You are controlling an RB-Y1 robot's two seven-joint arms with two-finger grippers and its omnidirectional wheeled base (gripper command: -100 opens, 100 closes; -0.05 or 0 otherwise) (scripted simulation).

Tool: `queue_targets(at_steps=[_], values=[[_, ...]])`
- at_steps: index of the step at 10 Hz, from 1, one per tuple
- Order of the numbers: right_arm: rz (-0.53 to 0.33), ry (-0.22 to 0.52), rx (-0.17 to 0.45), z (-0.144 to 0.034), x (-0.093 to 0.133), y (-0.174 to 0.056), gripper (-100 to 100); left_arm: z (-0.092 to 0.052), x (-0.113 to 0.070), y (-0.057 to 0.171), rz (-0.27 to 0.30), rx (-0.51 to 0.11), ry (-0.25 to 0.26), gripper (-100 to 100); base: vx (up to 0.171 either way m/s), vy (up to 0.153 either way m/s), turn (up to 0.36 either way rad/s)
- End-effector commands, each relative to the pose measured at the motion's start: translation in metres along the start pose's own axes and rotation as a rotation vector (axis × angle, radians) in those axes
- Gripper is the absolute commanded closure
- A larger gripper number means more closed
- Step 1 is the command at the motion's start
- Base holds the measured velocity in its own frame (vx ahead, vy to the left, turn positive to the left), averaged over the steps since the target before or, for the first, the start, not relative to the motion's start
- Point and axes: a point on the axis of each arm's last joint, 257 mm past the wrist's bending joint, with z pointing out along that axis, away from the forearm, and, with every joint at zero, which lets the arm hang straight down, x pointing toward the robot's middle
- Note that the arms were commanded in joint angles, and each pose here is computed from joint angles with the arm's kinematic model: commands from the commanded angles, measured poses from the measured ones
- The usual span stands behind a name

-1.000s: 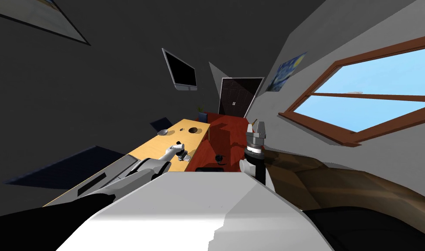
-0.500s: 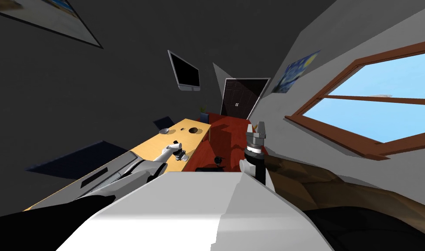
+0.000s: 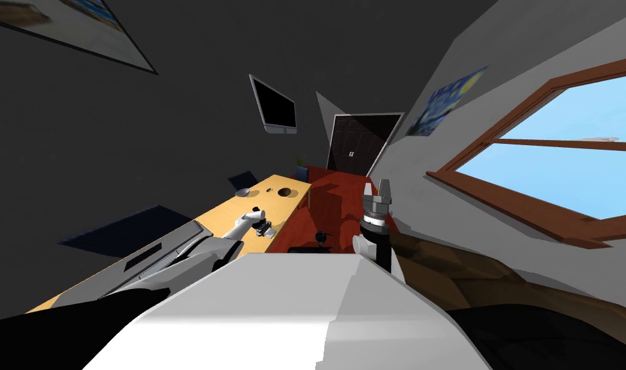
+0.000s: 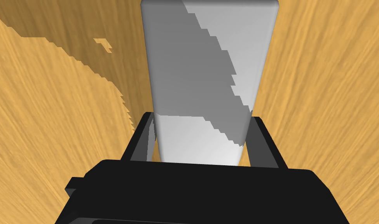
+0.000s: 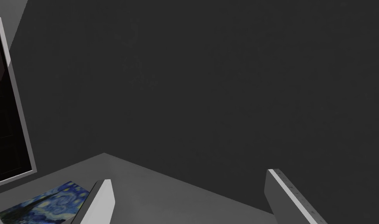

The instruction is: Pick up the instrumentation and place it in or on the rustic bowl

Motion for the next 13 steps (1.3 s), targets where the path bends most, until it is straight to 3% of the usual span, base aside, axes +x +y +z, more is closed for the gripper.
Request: queue_targets(at_steps=[1, 4, 5, 6, 8, 10, 11, 13], values=[[0.000, 0.000, 0.000, 0.000, 0.000, 0.000, 0, -0.027, -0.033, -0.020, -0.009, 0.042, -0.051, 100, -0.059, 0.008, 0.066], [0.000, 0.000, 0.000, 0.000, 0.000, 0.000, 0, -0.027, -0.033, -0.020, -0.009, 0.042, -0.051, 100, -0.036, 0.020, 0.015], [0.000, 0.000, 0.000, 0.000, 0.000, 0.000, 0, -0.044, -0.052, -0.031, -0.018, 0.066, -0.078, 100, -0.023, 0.005, 0.042], [0.000, 0.000, 0.000, 0.000, 0.000, 0.000, 0, -0.044, -0.052, -0.031, -0.018, 0.066, -0.078, 100, -0.025, 0.011, 0.031], [0.000, 0.000, 0.000, 0.000, 0.000, 0.000, 0, -0.077, -0.083, -0.047, -0.046, 0.107, -0.119, 100, -0.034, 0.009, 0.042], [0.000, 0.000, 0.000, 0.000, 0.000, 0.000, 0, -0.077, -0.083, -0.047, -0.046, 0.107, -0.119, 100, -0.009, 0.003, 0.010], [0.000, 0.000, 0.000, 0.000, 0.000, 0.000, 0, -0.105, -0.107, -0.056, -0.085, 0.140, -0.142, 100, 0.001, -0.009, 0.039], [0.000, 0.000, 0.000, 0.000, 0.000, 0.000, 0, -0.104, -0.107, -0.055, -0.086, 0.138, -0.141, 100, 0.009, -0.006, 0.019]])
